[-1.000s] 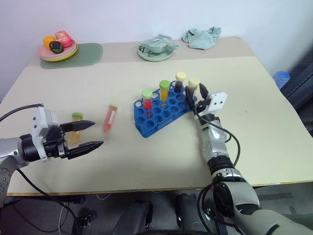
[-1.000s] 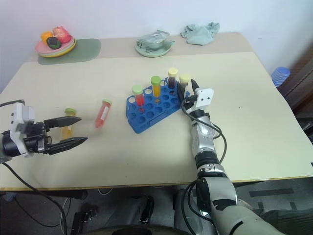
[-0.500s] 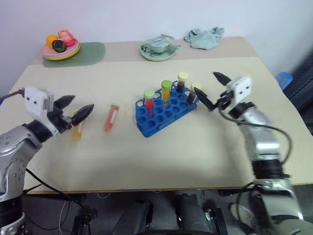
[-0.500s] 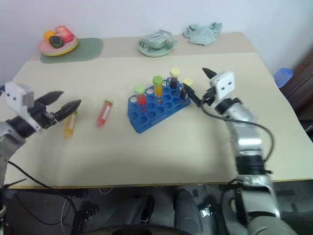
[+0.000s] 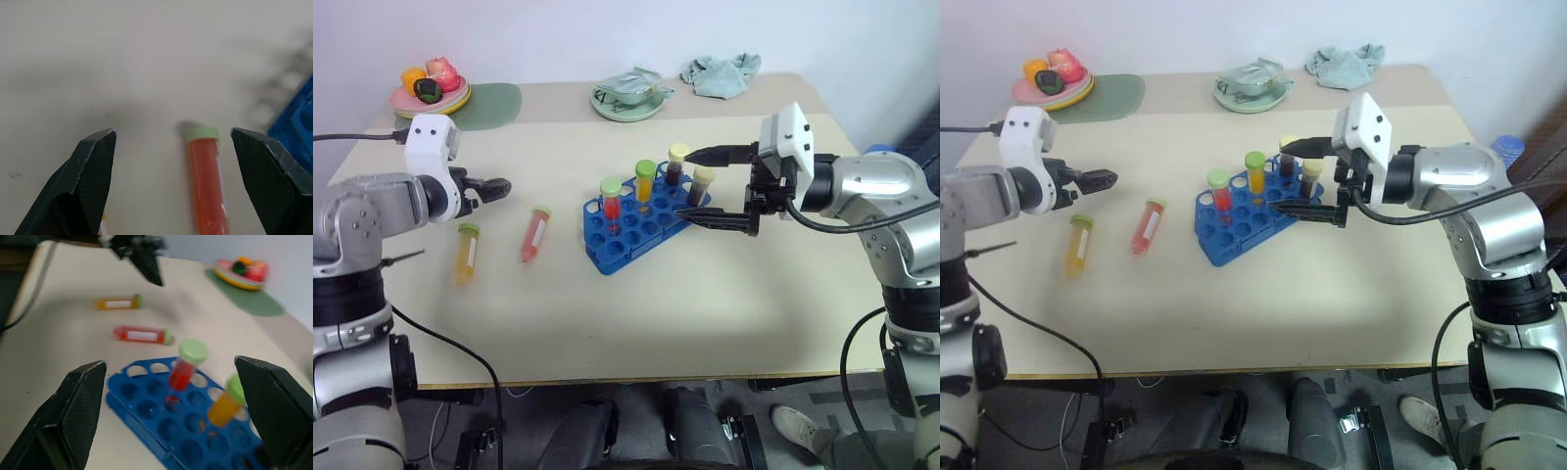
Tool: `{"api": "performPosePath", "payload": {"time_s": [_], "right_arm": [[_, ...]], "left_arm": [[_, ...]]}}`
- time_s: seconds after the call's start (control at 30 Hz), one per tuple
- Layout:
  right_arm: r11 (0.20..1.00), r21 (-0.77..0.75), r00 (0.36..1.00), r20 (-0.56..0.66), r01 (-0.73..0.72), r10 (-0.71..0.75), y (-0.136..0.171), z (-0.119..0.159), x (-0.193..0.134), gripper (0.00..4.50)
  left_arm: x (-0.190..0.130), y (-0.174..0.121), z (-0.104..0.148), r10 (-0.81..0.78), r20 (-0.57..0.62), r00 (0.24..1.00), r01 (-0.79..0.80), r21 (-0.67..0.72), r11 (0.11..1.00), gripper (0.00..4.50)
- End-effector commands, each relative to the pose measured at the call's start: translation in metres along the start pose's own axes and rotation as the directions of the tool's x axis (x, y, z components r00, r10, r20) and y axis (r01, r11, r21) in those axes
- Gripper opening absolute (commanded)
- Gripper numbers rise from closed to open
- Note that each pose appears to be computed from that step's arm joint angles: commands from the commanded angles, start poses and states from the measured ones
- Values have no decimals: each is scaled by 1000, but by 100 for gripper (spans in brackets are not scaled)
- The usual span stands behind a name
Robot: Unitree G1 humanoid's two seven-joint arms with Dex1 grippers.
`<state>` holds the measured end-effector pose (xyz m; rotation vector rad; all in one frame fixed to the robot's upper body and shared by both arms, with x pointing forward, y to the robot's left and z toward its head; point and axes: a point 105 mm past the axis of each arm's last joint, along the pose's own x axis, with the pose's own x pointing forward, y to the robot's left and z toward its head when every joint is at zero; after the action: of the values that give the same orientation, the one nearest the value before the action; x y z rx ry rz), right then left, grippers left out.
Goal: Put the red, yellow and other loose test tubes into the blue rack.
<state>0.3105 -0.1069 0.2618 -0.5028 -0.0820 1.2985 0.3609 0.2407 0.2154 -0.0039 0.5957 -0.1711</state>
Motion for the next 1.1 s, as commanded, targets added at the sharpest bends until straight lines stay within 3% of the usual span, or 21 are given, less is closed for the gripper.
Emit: {"api": "performPosePath", "payload": {"time_s": [0.03, 0.23, 0.4, 1.1], "right_arm": [[997, -67, 999, 18, -32, 33, -1, 14, 4, 428], [996, -65, 998, -3, -64, 64, 3, 10, 5, 428], [992, -73, 994, -1, -105, 106, 7, 11, 6, 428], [982, -94, 985, 25, -166, 169, 17, 16, 12, 428]], "left_arm": [[-6, 21, 4, 106, -90, 990, -109, -34, 993, 382], [-11, 57, -2, 244, -206, 948, -266, -85, 960, 382], [-14, 70, -7, 264, -273, 925, -309, -137, 941, 382], [22, 66, -65, 218, -499, 839, -362, -210, 908, 382]]}}
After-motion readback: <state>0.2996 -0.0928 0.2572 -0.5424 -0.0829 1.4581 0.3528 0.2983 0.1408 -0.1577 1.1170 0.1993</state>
